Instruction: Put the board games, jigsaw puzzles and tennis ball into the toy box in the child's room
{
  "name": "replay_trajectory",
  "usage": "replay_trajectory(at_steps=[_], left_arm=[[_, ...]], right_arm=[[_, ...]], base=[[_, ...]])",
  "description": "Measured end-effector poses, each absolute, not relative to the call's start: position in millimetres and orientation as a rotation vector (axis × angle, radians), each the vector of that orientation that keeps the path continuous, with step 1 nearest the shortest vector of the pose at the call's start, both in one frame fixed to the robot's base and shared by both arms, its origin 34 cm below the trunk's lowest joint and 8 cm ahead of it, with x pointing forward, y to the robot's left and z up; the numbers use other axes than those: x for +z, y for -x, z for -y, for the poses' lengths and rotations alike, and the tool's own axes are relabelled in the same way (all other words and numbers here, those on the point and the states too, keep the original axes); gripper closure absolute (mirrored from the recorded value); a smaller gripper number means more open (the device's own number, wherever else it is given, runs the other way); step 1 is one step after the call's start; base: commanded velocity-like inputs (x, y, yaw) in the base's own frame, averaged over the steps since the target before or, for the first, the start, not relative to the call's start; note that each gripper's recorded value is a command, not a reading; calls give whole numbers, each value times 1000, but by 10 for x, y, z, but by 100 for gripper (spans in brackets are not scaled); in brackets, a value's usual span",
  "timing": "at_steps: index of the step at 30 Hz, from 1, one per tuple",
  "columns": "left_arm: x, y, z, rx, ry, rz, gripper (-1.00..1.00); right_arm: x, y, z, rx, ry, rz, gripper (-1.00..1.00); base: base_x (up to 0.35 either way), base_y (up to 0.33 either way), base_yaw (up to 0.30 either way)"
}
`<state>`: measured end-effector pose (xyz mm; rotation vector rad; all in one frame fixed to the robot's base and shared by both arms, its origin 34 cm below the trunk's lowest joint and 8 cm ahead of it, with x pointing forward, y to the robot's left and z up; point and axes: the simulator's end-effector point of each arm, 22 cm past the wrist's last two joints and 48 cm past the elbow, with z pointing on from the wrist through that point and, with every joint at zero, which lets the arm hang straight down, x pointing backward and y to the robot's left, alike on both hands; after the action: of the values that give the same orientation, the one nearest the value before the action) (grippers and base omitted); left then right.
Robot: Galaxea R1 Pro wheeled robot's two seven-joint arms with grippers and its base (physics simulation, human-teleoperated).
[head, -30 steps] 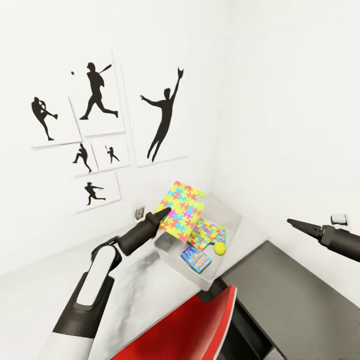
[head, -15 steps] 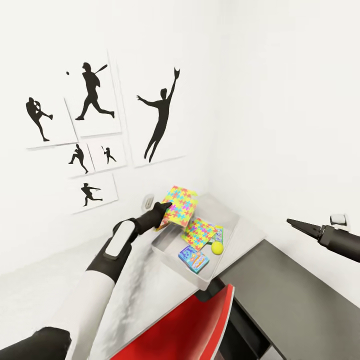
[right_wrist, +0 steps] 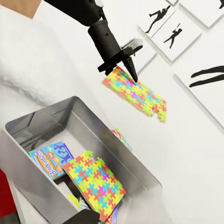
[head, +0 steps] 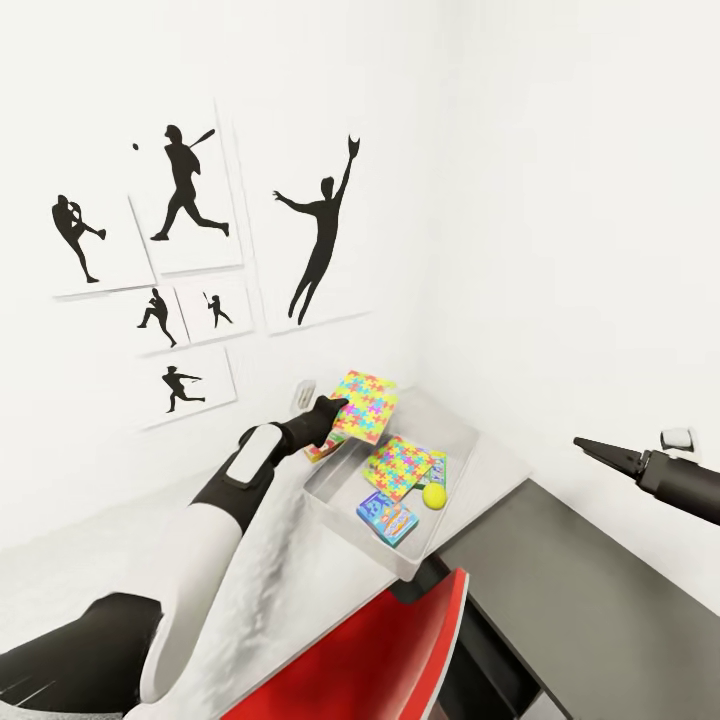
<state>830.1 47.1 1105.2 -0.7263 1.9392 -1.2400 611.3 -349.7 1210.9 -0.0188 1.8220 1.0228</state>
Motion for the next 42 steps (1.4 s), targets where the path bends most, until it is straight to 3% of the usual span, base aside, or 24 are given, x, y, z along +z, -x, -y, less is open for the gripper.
replay_trajectory(at_steps=[34, 42], left_arm=[[10677, -8238, -537, -1205, 777, -2018, 100], [10528, -8205, -587, -1194, 811, -2043, 100]], right_arm=[[12030, -6178, 3608, 955, -19, -1853, -100], [12026, -6178, 3610, 955, -20, -1853, -100]], base=[[0, 0, -236], [0, 0, -99]])
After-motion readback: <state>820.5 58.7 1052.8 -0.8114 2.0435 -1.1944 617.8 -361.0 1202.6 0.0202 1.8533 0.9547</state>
